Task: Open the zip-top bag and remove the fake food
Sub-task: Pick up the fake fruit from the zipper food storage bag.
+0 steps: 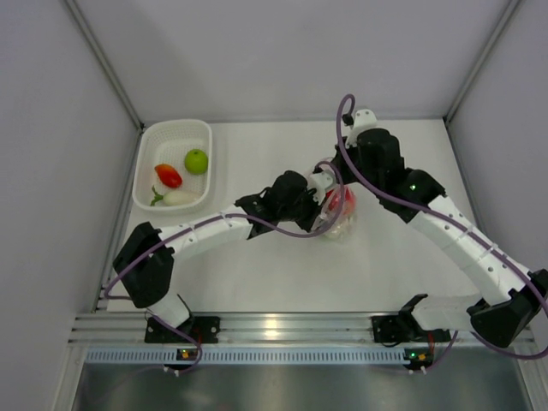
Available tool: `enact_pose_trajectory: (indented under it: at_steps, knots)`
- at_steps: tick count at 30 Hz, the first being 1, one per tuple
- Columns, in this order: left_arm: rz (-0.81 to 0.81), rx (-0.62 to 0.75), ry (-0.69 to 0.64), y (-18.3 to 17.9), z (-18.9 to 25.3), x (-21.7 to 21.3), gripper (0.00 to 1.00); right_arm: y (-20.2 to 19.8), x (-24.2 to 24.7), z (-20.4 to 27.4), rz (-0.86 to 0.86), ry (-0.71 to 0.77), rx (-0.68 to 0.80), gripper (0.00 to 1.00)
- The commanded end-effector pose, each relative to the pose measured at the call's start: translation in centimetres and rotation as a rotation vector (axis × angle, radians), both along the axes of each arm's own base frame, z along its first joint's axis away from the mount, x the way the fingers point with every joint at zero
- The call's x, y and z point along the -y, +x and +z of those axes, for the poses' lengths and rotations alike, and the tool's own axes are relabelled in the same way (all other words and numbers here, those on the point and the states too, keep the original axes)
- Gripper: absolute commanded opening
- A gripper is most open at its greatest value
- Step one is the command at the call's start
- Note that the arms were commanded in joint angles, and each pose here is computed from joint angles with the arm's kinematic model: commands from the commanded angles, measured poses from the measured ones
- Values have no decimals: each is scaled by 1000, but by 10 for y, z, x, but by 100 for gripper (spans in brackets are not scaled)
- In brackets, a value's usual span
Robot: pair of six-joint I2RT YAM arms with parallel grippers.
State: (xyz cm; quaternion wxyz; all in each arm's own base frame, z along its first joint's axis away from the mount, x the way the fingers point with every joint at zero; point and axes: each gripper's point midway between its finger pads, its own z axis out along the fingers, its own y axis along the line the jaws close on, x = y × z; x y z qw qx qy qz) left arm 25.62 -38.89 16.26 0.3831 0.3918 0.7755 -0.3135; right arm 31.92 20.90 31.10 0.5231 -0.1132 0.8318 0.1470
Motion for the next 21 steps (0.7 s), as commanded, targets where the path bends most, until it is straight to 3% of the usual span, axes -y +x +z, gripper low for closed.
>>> enact_pose_trajectory:
  at_steps: [1, 2, 7, 15, 21]
  knots:
    - [164, -4, 89, 20, -1, -14, 15, -2, -3, 47, 43, 97, 118, 0]
    - [203, -7, 105, 25, -2, -18, 23, -4, -4, 46, 53, 99, 115, 0]
    - [299, -17, 80, 36, 6, -18, 34, -12, -7, 33, 82, 103, 91, 0]
    - [371, -22, 77, 49, 7, -14, 60, -19, -10, 23, 106, 113, 73, 0]
    - [388, -1, 103, 54, 4, -15, 67, -19, -12, 16, 108, 109, 65, 0]
